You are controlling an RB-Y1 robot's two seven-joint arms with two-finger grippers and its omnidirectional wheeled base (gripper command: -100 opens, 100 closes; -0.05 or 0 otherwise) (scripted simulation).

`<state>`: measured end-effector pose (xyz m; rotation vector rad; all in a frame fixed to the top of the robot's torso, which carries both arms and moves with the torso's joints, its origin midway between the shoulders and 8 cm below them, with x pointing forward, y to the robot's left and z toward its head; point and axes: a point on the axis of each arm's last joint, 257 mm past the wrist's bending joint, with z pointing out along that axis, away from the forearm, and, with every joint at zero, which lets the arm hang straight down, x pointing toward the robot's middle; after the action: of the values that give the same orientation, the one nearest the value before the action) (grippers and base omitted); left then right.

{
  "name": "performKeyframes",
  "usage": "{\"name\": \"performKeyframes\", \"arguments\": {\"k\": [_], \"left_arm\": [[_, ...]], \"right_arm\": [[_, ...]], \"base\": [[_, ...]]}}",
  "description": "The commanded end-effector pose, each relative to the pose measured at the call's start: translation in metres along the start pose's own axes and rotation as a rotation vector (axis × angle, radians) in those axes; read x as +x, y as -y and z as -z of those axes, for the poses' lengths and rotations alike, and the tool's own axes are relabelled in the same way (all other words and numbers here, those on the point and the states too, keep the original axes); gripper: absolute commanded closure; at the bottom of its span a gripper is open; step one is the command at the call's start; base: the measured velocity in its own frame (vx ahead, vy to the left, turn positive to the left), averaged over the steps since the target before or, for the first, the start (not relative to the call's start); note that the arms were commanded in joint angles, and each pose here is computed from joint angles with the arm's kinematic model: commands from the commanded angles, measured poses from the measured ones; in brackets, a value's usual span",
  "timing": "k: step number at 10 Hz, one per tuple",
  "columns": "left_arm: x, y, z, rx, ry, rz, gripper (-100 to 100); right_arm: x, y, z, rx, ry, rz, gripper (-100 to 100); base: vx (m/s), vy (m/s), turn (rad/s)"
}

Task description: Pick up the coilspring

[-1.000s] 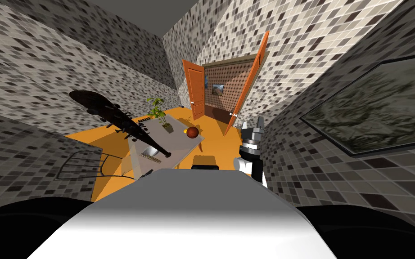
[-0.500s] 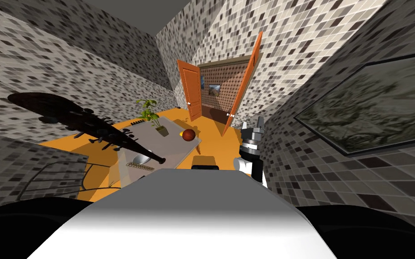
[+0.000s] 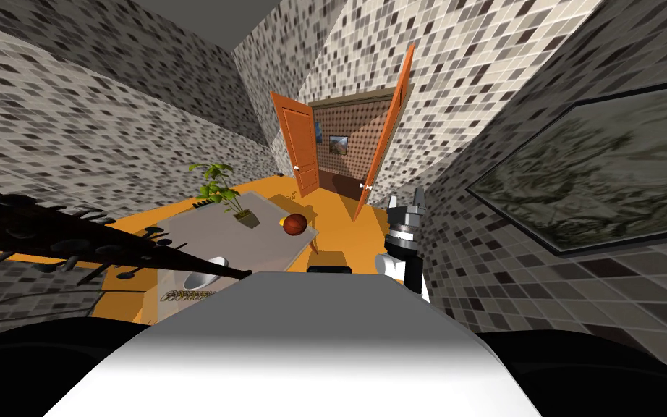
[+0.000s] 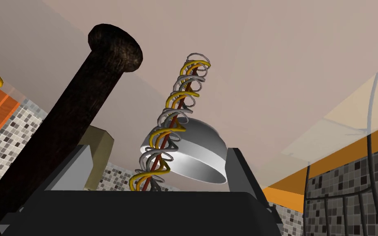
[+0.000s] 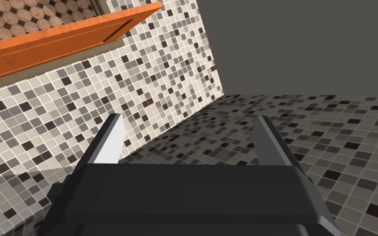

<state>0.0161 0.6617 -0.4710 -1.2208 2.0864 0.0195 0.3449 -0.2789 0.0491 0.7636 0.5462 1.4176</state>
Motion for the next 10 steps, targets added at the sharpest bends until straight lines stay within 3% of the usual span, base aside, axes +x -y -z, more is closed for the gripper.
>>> {"name": "performKeyframes", "arguments": {"k": [1, 3, 4, 5, 8, 9, 10], "left_arm": [[-0.004, -0.006, 0.001, -0.009, 0.002, -0.003, -100], [-0.014, -0.028, 0.010, -0.059, 0.009, -0.020, -100], [-0.014, -0.028, 0.010, -0.059, 0.009, -0.020, -100], [-0.026, -0.048, 0.020, -0.106, 0.017, -0.037, -100], [-0.026, -0.048, 0.020, -0.106, 0.017, -0.037, -100], [-0.026, -0.048, 0.020, -0.106, 0.017, -0.037, 0], [-0.016, -0.045, 0.011, -0.113, 0.017, -0.030, -100]], "right_arm": [[0.000, 0.000, 0.000, 0.000, 0.000, 0.000, 0], [0.000, 0.000, 0.000, 0.000, 0.000, 0.000, 0], [0.000, 0.000, 0.000, 0.000, 0.000, 0.000, 0], [0.000, 0.000, 0.000, 0.000, 0.000, 0.000, 0], [0.000, 0.000, 0.000, 0.000, 0.000, 0.000, 0], [0.000, 0.000, 0.000, 0.000, 0.000, 0.000, 0], [0.000, 0.000, 0.000, 0.000, 0.000, 0.000, 0]], "base": [[0.040, -0.017, 0.008], [0.062, -0.027, -0.081], [0.062, -0.015, -0.020], [0.108, -0.023, -0.101], [0.046, -0.012, -0.023], [0.000, 0.000, 0.000], [0.002, 0.046, -0.065]]}}
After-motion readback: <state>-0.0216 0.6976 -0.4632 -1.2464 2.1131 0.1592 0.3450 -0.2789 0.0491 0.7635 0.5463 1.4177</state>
